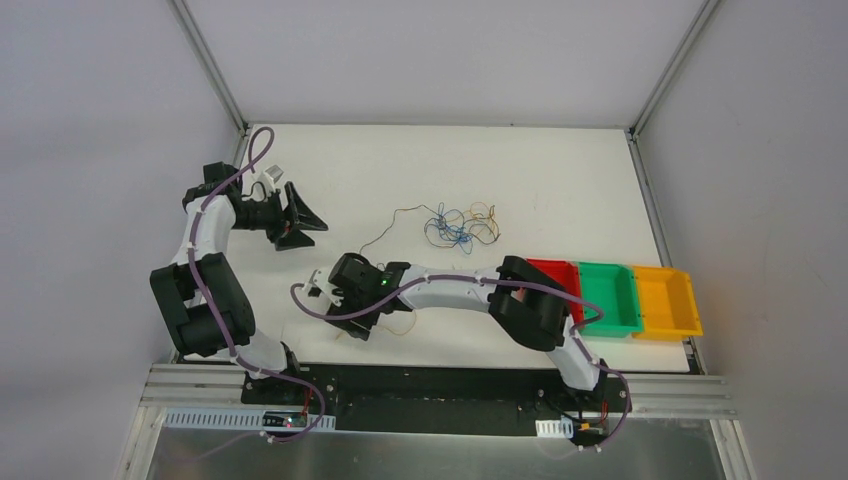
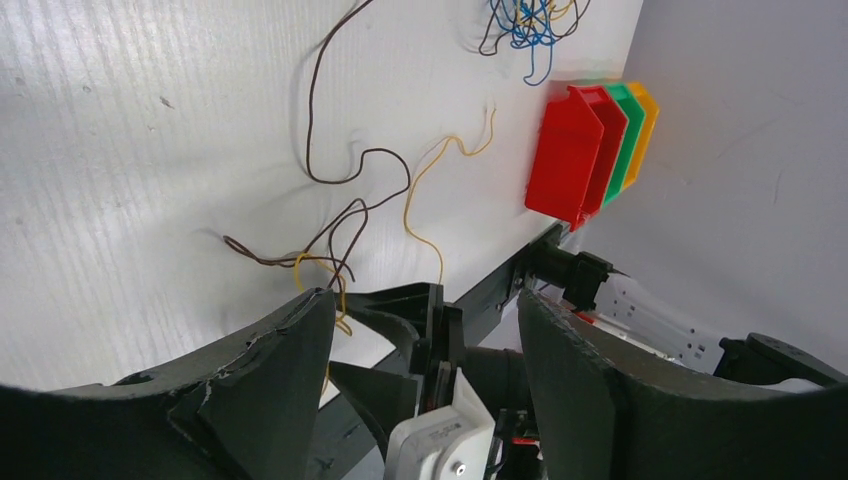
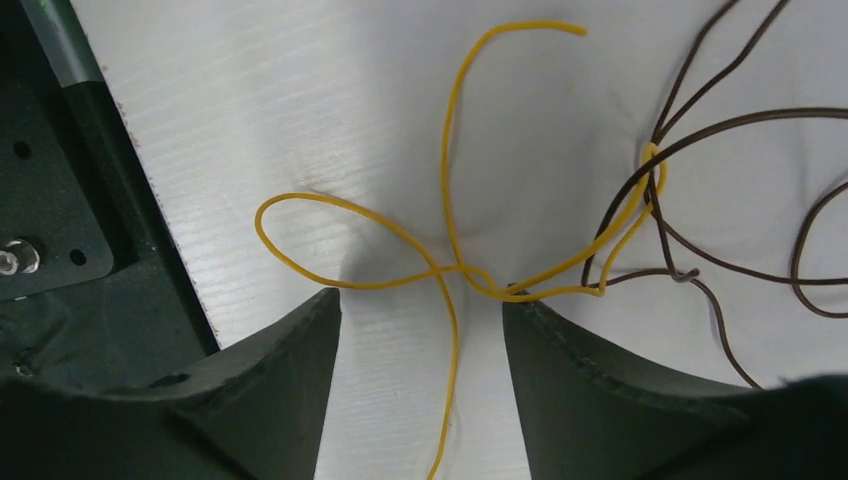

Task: Untangle the cables

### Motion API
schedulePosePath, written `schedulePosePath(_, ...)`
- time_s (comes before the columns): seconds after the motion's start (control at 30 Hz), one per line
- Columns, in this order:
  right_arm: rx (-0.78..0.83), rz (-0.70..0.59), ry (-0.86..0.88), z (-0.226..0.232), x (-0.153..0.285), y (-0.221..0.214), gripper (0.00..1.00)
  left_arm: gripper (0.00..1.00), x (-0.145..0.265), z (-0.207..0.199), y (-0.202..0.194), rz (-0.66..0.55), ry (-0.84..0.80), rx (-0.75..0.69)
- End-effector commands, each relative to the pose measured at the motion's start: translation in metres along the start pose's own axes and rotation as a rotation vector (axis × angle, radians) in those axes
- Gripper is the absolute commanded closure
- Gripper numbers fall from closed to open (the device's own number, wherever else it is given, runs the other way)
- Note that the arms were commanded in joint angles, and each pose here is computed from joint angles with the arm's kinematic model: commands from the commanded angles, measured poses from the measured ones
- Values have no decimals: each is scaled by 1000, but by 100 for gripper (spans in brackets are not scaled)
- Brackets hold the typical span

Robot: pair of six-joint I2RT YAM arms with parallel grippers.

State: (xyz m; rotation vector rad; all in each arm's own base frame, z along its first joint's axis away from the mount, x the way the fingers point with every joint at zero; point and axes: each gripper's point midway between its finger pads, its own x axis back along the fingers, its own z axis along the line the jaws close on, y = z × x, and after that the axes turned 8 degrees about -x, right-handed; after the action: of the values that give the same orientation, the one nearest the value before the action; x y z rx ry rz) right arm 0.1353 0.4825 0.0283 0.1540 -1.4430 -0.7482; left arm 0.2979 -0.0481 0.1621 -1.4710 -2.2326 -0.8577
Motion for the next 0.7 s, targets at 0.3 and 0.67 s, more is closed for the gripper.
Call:
schedulePosePath(0.3,185,86,-127,-22,1,-35,100,32,5,2,10,-37,-6,36)
schedulePosePath(0.67,-20,-167,48,-38,141,39,100,31,0,-30,-8,-13,-58,-107)
